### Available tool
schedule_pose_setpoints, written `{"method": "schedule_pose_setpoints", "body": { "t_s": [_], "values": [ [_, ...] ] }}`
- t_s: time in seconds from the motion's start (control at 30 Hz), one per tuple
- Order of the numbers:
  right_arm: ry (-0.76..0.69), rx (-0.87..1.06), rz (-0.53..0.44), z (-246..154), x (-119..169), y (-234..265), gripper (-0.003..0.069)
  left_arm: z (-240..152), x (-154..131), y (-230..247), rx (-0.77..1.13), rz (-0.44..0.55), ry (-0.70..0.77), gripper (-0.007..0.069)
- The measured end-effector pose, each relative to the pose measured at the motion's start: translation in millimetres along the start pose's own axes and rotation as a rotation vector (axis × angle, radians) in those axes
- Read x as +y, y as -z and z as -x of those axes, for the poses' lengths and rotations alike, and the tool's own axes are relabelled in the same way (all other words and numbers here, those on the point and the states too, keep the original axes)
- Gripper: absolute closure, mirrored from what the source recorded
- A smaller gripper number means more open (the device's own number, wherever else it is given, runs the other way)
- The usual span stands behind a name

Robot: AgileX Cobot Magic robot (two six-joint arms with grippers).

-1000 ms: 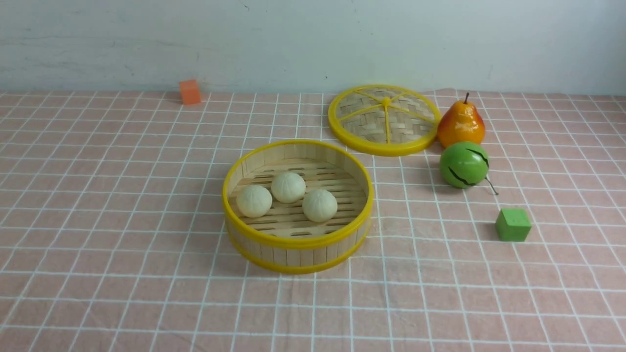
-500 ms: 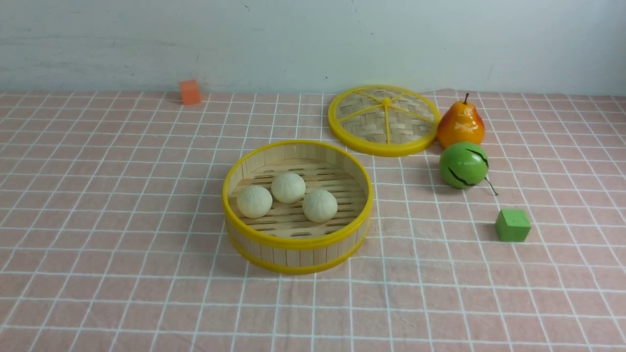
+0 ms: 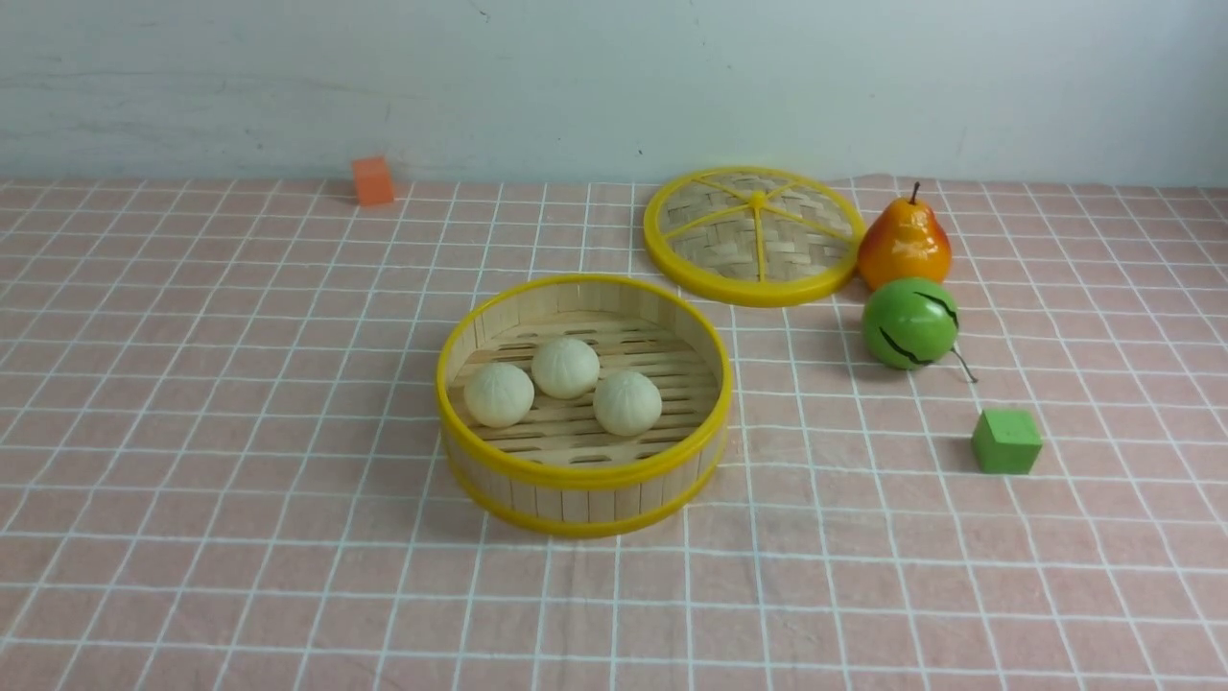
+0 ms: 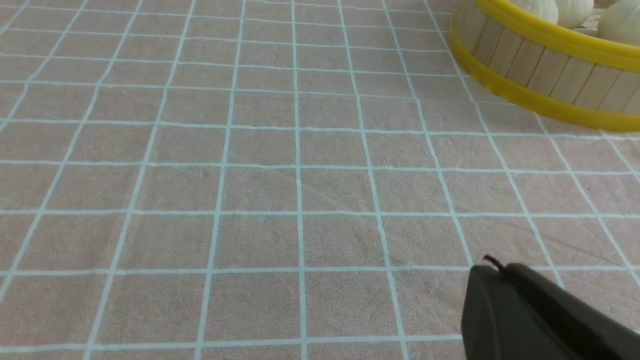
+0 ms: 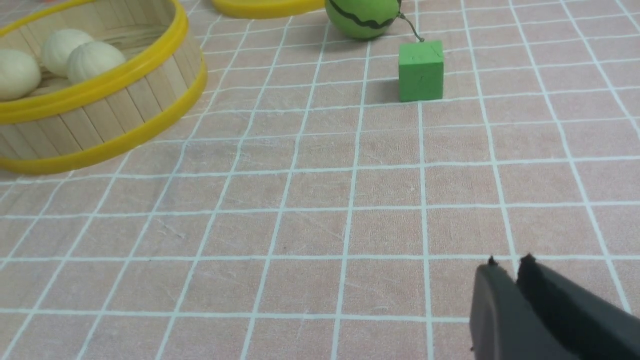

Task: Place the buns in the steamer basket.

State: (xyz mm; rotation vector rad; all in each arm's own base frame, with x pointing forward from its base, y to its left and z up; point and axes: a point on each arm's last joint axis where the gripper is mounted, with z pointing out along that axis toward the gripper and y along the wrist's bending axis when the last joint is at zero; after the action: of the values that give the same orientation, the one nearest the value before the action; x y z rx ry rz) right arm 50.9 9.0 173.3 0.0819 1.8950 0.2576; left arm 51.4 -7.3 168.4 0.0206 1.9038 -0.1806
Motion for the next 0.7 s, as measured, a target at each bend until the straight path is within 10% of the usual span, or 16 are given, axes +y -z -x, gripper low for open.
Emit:
{"method": "schedule_pose_setpoints", "body": {
  "t_s": [0.7],
  "values": [
    [-0.001, 0.000, 0.000, 0.0, 0.0, 0.0, 0.0575, 0.2, 0.0, 0.0, -0.002, 0.000, -0.001, 0.0639]
  ]
}}
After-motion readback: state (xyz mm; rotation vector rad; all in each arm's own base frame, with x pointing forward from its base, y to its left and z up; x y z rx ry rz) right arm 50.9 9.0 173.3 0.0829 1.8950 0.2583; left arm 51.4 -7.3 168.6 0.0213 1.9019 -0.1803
